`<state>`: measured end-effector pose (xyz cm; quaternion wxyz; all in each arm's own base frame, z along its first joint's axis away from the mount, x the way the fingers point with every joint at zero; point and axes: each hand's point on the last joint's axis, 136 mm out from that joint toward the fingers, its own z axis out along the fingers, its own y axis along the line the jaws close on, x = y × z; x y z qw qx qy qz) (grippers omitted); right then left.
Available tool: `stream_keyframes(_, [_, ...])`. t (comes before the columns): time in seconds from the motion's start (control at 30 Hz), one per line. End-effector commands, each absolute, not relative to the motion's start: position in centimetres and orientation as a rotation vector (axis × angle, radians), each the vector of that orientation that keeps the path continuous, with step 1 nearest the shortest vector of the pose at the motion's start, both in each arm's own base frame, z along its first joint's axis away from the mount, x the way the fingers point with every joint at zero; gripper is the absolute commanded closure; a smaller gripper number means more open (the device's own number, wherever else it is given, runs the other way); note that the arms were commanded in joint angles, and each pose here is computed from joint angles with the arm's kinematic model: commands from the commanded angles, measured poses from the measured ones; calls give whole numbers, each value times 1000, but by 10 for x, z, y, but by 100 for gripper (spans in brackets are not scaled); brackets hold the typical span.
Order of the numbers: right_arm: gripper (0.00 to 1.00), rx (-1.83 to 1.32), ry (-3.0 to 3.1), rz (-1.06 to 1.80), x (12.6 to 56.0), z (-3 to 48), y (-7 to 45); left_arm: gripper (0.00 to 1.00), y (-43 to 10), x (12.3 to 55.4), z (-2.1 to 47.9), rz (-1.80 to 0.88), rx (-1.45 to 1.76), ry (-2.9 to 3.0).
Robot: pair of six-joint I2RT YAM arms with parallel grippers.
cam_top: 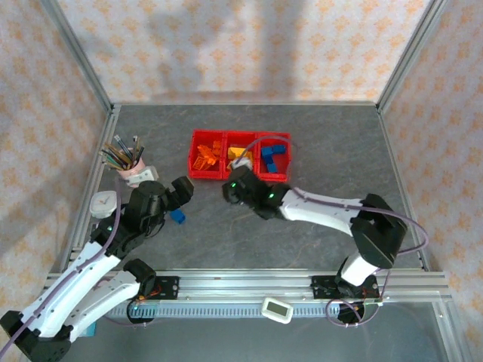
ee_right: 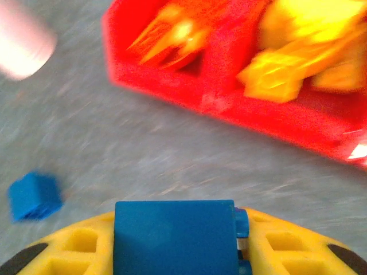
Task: Sort the legos into containers by color
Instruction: Place the lego in the container.
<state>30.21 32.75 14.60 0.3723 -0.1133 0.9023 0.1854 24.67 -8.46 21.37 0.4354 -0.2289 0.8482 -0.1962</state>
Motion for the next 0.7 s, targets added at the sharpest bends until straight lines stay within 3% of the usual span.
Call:
stream_keyframes(0.0, [64,-81,2339,329,334,155,268,1,-105,265,237,-594,-483,2039])
stream_keyframes(0.17, [64,75,2324,202,386,158,217,1,-122,280,233,-636,-444,2038])
stream_keyframes(0.47, [63,174,2354,69,458,130,189,1,-127,291,230,-643,-443,2020])
stream_keyframes(0.67, [49,168,2356,30,475,119,189,1,-124,293,229,-611,-443,2021])
